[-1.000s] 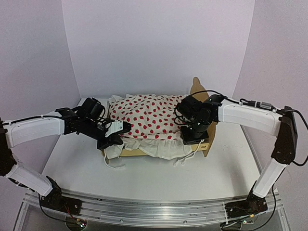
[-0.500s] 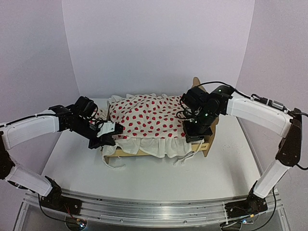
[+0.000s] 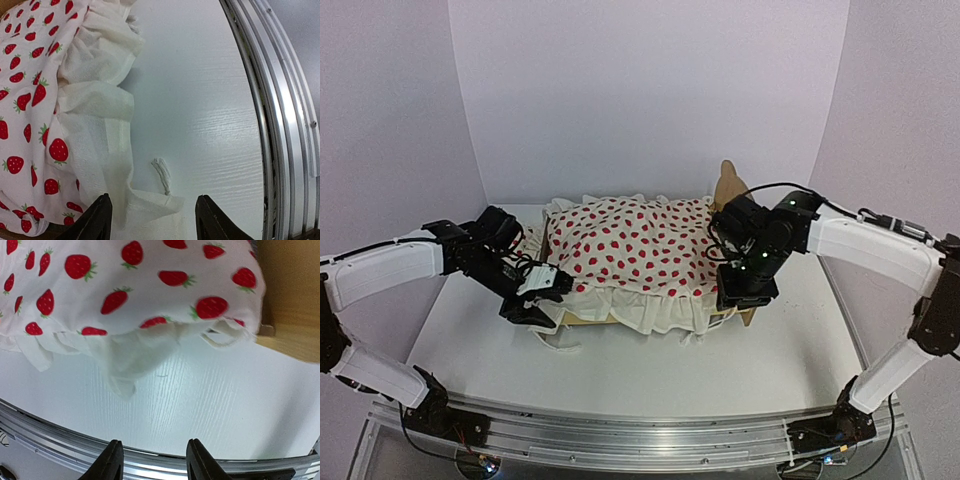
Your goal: Set up the pet bed
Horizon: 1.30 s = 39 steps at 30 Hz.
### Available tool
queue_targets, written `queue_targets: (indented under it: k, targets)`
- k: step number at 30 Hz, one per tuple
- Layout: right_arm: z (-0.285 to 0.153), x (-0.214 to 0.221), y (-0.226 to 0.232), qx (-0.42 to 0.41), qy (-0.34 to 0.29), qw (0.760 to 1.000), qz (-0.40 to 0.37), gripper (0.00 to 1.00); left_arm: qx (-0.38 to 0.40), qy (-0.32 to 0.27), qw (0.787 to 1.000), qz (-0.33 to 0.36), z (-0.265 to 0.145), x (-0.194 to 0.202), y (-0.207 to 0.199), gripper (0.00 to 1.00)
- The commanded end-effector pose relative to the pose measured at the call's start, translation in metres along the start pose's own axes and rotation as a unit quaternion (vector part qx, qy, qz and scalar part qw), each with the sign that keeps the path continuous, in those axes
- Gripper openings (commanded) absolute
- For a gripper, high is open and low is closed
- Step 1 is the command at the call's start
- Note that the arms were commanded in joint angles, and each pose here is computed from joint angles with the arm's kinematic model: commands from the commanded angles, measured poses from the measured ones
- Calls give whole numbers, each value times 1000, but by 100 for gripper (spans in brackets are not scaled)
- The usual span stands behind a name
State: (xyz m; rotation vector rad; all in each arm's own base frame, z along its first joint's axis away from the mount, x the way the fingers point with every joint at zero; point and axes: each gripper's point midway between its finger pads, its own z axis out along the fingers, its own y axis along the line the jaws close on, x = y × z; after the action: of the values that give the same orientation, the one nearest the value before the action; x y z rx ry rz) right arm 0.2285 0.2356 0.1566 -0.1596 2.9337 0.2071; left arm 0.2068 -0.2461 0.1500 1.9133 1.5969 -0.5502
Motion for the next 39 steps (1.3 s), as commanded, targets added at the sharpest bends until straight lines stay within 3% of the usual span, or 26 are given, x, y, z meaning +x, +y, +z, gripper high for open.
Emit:
queue_targets:
  k: [1,4,8,14,20,27,31,36,39]
  targets:
    - [1,17,-28,18,-25,998,61,39,-11,-90,995,30,-26,-57,9,61]
    - [34,15,-28,-9,-60,992,108,34,-16,-123,992,8,-28,-81,18,62]
    - [64,-16,-8,-96,-166,968,160,35,-34,-166,985,-16,-29,-103,33,63]
    - [89,-22,-2,-52,-213,964,147,42,-48,-208,976,-36,-32,-118,39,64]
    - [128,-11,-12,-37,-210,955,207,45,-51,-241,968,-39,-31,-127,35,64]
    - [149,-36,9,-17,-212,958,194,48,-36,-258,964,-57,-26,-129,33,64]
    - [165,-30,-2,14,-204,958,203,48,-43,-257,964,-56,-24,-127,33,64]
    - [186,-11,-14,85,-145,970,174,45,-48,-260,963,-53,-23,-125,33,64]
    - [192,7,-31,147,-97,973,151,37,-50,-262,962,-51,-23,-125,33,64]
